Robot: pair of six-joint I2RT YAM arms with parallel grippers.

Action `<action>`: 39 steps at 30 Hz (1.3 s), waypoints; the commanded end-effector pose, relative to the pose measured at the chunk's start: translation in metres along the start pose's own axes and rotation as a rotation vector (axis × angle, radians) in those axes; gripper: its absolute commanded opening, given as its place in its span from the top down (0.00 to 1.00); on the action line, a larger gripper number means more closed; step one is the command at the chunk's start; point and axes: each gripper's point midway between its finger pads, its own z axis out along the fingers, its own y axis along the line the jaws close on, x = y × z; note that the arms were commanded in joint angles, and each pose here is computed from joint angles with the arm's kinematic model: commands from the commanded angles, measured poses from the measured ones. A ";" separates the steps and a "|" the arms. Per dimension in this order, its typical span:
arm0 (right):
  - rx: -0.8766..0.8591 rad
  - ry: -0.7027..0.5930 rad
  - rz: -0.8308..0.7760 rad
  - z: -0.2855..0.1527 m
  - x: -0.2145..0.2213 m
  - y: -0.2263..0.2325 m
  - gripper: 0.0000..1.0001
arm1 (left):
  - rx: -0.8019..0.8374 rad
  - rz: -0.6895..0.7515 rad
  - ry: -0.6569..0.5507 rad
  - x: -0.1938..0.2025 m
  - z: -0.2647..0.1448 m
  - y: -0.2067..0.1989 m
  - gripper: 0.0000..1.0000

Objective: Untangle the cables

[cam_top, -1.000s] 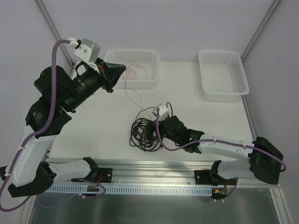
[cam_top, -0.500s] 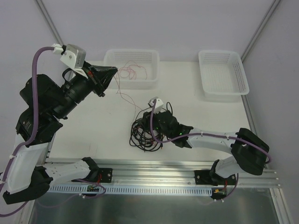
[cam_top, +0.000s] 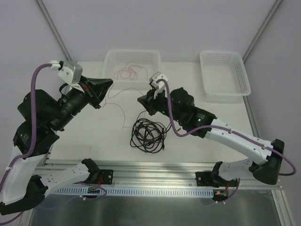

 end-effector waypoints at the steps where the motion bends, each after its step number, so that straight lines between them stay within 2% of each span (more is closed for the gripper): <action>1: -0.019 -0.074 -0.134 -0.041 -0.078 0.005 0.99 | 0.051 0.023 0.000 0.008 0.003 -0.008 0.95; 2: -0.009 -0.077 -0.161 -0.043 -0.087 0.003 0.99 | 0.070 0.042 -0.010 0.006 0.002 -0.011 0.95; 3: -0.016 -0.138 -0.168 -0.054 -0.122 0.008 0.99 | 0.090 0.057 -0.034 0.000 0.001 -0.014 0.96; 5: -0.032 -0.152 -0.195 -0.058 -0.139 0.012 0.99 | 0.164 0.074 -0.076 -0.013 -0.003 -0.026 0.95; 9: -0.045 -0.294 -0.218 -0.082 -0.211 0.022 0.99 | 0.324 0.140 -0.182 -0.050 -0.015 -0.053 0.90; 11: -0.048 -0.311 -0.228 -0.084 -0.223 0.024 0.99 | 0.370 0.145 -0.192 -0.055 -0.014 -0.062 0.89; 16: -0.060 -0.388 -0.236 -0.090 -0.251 0.030 0.99 | 0.391 0.136 -0.166 -0.040 -0.001 -0.066 0.89; 19: -0.066 -0.416 -0.235 -0.092 -0.257 0.031 0.99 | 0.396 0.105 -0.109 -0.007 0.014 -0.067 0.88; 21: -0.064 -0.390 -0.234 -0.087 -0.249 0.030 0.99 | 0.383 0.092 -0.104 0.005 0.019 -0.066 0.88; 26: -0.081 -0.283 -0.176 -0.061 -0.196 0.026 0.99 | 0.388 0.054 -0.075 0.050 0.033 -0.067 0.86; 28: -0.099 -0.255 -0.140 -0.056 -0.181 0.029 0.99 | 0.412 0.042 -0.076 0.060 0.035 -0.071 0.83; 29: -0.102 -0.221 -0.105 -0.051 -0.164 0.028 0.99 | 0.427 0.004 -0.043 0.079 0.037 -0.074 0.80; 30: -0.103 -0.212 -0.089 -0.047 -0.156 0.028 0.99 | 0.448 -0.004 -0.072 0.079 0.038 -0.077 0.78; 31: -0.103 -0.201 -0.074 -0.046 -0.149 0.028 0.99 | 0.469 -0.030 -0.038 0.100 0.036 -0.081 0.67; 33: -0.104 -0.160 -0.035 -0.040 -0.128 0.026 0.99 | 0.481 -0.047 -0.050 0.108 0.033 -0.082 0.61; 34: -0.104 -0.154 -0.021 -0.040 -0.123 0.027 0.99 | 0.469 -0.068 -0.011 0.131 0.034 -0.080 0.54; 36: -0.099 -0.115 -0.002 -0.037 -0.102 0.024 0.99 | 0.440 -0.082 0.015 0.150 0.033 -0.075 0.44; 37: -0.089 -0.096 0.007 -0.035 -0.093 0.022 0.99 | 0.417 -0.102 0.047 0.170 0.028 -0.070 0.34; 39: -0.070 -0.044 0.031 -0.031 -0.068 0.017 0.99 | 0.366 -0.128 0.045 0.180 0.019 -0.061 0.26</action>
